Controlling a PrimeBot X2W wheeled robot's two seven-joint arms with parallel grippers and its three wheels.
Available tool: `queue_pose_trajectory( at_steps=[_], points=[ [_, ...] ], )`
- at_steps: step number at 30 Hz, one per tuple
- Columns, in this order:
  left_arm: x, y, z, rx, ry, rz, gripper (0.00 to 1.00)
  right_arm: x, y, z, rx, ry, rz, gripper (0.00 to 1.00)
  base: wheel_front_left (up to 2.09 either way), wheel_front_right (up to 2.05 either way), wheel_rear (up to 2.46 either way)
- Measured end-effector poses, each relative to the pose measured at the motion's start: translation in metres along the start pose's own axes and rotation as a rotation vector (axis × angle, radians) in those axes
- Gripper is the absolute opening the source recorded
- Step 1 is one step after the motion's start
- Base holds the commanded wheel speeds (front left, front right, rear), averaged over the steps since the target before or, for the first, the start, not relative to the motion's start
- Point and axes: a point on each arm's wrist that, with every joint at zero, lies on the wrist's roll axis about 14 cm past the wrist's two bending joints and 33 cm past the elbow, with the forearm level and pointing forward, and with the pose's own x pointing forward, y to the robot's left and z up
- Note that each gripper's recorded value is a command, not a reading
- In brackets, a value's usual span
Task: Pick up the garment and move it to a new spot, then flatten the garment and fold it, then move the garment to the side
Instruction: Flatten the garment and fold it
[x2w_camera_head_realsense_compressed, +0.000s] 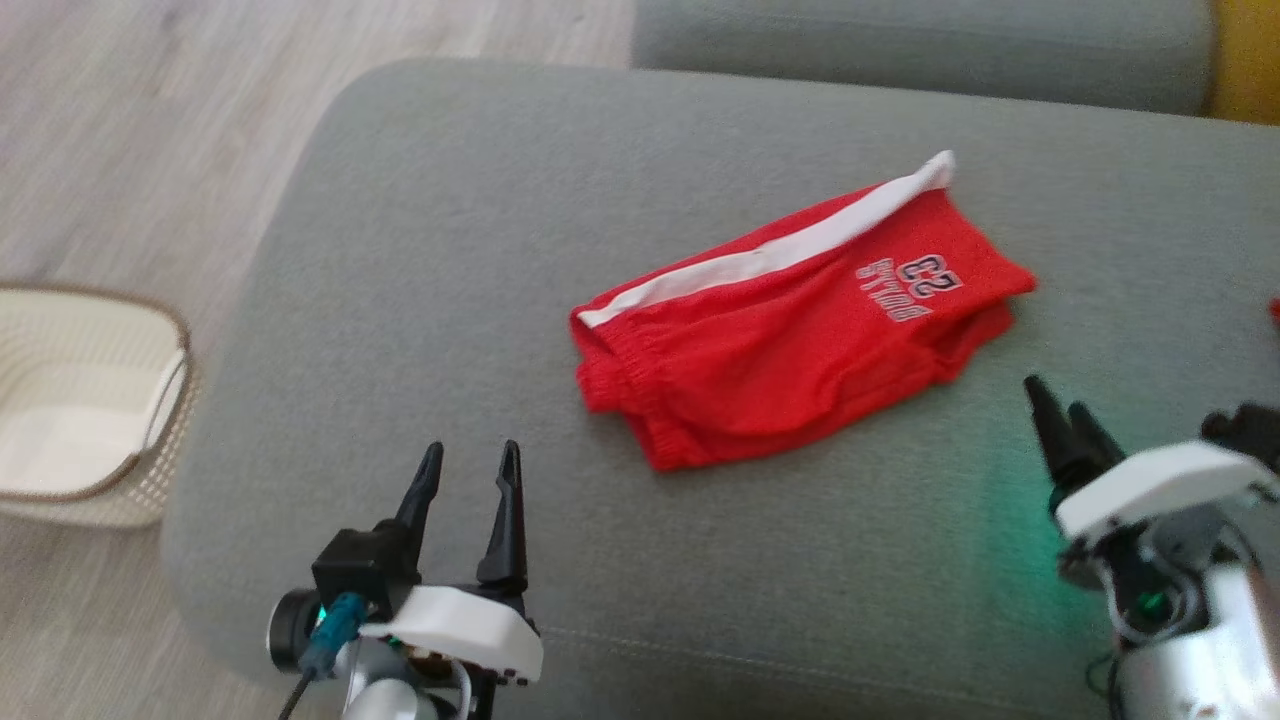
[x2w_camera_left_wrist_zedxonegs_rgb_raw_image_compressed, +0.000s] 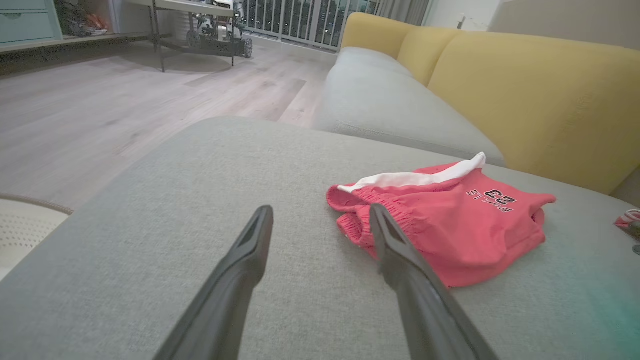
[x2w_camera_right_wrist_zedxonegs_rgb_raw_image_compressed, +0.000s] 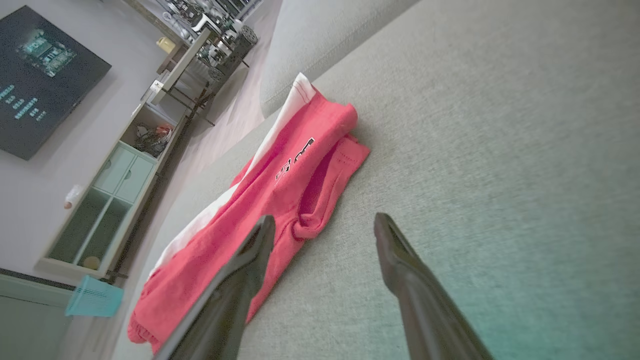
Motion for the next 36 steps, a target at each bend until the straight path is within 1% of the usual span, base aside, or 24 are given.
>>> queue_pose_trajectory(
  at_steps=[5, 8, 12, 15, 22, 31, 36],
  points=[
    [-0.005, 0.020, -0.006, 0.022, 0.024, 0.097, 1.00, 0.036, 0.004, -0.005, 0.154, 0.085, -0.007, 1.00, 0.00, 0.00, 0.00],
    [-0.007, 0.027, -0.007, 0.028, 0.029, 0.129, 1.00, 0.054, 0.006, -0.017, 0.212, 0.147, -0.021, 1.00, 0.00, 0.00, 0.00],
    [-0.006, 0.040, 0.007, 0.067, -0.010, 0.180, 1.00, 0.072, 0.002, -0.037, 0.306, 0.226, -0.061, 1.00, 0.00, 0.00, 0.00],
    [-0.008, 0.047, 0.011, 0.089, -0.021, 0.204, 1.00, 0.086, 0.006, -0.040, 0.341, 0.249, -0.071, 1.00, 0.00, 0.00, 0.00],
    [-0.010, 0.050, 0.012, 0.115, -0.020, 0.218, 1.00, 0.104, 0.022, -0.045, 0.359, 0.291, -0.057, 1.00, 0.00, 0.00, 0.00],
    [-0.005, 0.043, 0.010, 0.118, -0.012, 0.209, 1.00, 0.118, 0.026, -0.051, 0.330, 0.327, -0.064, 1.00, 0.00, 0.00, 0.00],
    [0.000, 0.041, 0.013, 0.118, -0.019, 0.204, 1.00, 0.129, 0.029, -0.051, 0.279, 0.352, -0.069, 1.00, 0.00, 0.00, 0.00]
  ],
)
